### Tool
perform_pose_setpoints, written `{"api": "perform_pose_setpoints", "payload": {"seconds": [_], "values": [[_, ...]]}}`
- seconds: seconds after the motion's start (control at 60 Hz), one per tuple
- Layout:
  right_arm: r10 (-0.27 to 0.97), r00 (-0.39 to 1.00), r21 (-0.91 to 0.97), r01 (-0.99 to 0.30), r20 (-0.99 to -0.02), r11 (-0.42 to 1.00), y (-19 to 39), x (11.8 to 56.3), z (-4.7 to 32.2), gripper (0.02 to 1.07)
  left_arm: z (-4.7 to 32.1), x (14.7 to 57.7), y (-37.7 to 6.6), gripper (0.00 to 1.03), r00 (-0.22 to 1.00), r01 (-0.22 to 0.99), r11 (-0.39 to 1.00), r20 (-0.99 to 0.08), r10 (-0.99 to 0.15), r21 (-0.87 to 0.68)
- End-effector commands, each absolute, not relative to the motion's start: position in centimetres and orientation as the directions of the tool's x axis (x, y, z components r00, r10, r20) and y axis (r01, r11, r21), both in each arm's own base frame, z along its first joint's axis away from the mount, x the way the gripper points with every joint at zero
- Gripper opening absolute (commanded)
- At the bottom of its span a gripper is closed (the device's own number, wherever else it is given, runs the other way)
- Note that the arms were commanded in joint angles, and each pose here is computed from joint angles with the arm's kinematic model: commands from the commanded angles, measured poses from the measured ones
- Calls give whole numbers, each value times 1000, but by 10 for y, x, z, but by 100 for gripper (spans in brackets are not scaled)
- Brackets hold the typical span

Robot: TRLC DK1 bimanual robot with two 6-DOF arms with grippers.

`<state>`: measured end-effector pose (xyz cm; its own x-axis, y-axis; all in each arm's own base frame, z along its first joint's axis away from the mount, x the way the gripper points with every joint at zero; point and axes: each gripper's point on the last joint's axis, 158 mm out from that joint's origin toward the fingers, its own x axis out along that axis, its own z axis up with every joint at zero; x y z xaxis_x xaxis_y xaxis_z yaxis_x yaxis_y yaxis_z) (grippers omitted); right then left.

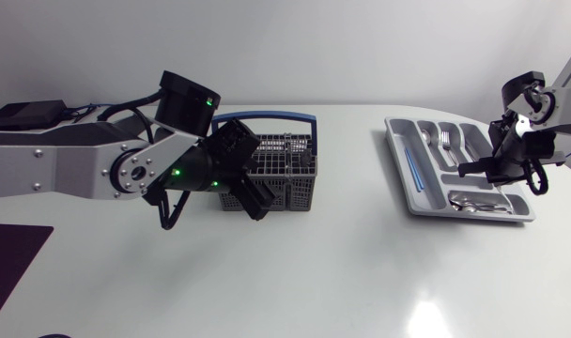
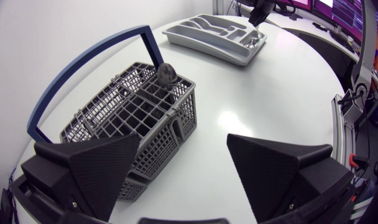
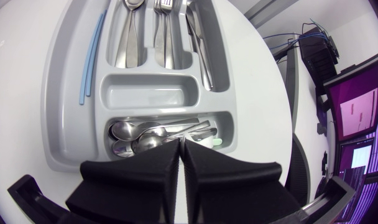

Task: Unload the cutlery basket into the drawer organizer.

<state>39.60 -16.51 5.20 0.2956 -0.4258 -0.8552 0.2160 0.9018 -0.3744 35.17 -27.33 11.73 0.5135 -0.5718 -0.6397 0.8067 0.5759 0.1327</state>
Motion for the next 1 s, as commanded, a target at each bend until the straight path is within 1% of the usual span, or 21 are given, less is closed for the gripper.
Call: {"api": "perform_pose_setpoints", "payload": {"seconds": [0.0, 0.05, 0.15, 0.267, 0.3, 0.333, 0.367, 0.4, 0.417, 0.433, 0.483, 0.5, 0.517, 0.55, 0.567, 0.583, 0.6, 0.7, 0.783, 0.867, 0.983], "values": [[-430, 255, -394, 181, -866, 901, -161, 389, 32, 20, 106, 345, -273, 99, 489, 822, 554, -664, -566, 133], [-425, 258, -392, 169, -868, 904, -154, 389, 29, 27, 107, 345, -273, 99, 491, 821, 554, -662, -567, 134], [-408, 274, -380, 152, -871, 912, -143, 391, 32, 33, 107, 344, -273, 99, 490, 821, 554, -663, -566, 134], [-347, 324, -316, 146, -880, 937, -129, 401, 44, 40, 108, 344, -273, 99, 491, 821, 554, -662, -567, 134], [-327, 336, -296, 142, -883, 945, -126, 404, 47, 41, 108, 344, -273, 99, 491, 821, 554, -662, -567, 134], [-317, 344, -284, 145, -884, 948, -124, 406, 49, 45, 107, 344, -273, 99, 490, 821, 554, -663, -566, 134], [-308, 352, -273, 146, -884, 951, -124, 408, 51, 46, 107, 344, -273, 99, 490, 821, 554, -663, -566, 134], [-280, 366, -245, 139, -887, 959, -119, 411, 53, 49, 108, 344, -272, 99, 491, 821, 554, -662, -567, 134], [-251, 378, -213, 139, -891, 967, -116, 413, 55, 56, 107, 344, -272, 99, 490, 822, 553, -663, -566, 135], [-243, 376, -204, 143, -894, 969, -116, 412, 55, 60, 107, 344, -272, 99, 490, 822, 553, -663, -566, 135], [-225, 382, -184, 142, -896, 973, -115, 413, 58, 68, 107, 343, -272, 99, 490, 822, 553, -663, -566, 135], [-214, 388, -172, 140, -897, 975, -114, 414, 59, 72, 106, 343, -272, 99, 489, 822, 553, -664, -566, 134], [-202, 393, -158, 141, -897, 977, -113, 415, 60, 78, 106, 343, -272, 99, 489, 822, 553, -664, -566, 134], [-187, 403, -141, 140, -896, 980, -112, 415, 62, 86, 107, 343, -272, 99, 490, 822, 553, -663, -566, 135], [-173, 409, -127, 139, -896, 982, -110, 416, 63, 92, 107, 343, -272, 99, 490, 822, 553, -663, -566, 135], [-146, 424, -99, 131, -894, 986, -107, 418, 67, 100, 107, 343, -272, 99, 490, 822, 553, -663, -566, 135], [-126, 436, -80, 123, -891, 989, -104, 419, 70, 104, 108, 342, -272, 99, 490, 823, 551, -662, -568, 136], [-14, 505, 19, 62, -863, 998, -82, 422, 91, 103, 108, 343, -272, 99, 491, 822, 553, -662, -567, 136], [105, 552, 98, -41, -828, 994, -50, 424, 110, 103, 107, 342, -273, 99, 488, 824, 550, -663, -568, 136], [203, 535, 144, -151, -820, 978, -14, 420, 117, 103, 107, 343, -274, 99, 488, 824, 550, -662, -569, 135], [308, 507, 186, -278, -805, 942, 33, 415, 122, 102, 107, 343, -274, 99, 487, 824, 550, -663, -569, 135]]}}
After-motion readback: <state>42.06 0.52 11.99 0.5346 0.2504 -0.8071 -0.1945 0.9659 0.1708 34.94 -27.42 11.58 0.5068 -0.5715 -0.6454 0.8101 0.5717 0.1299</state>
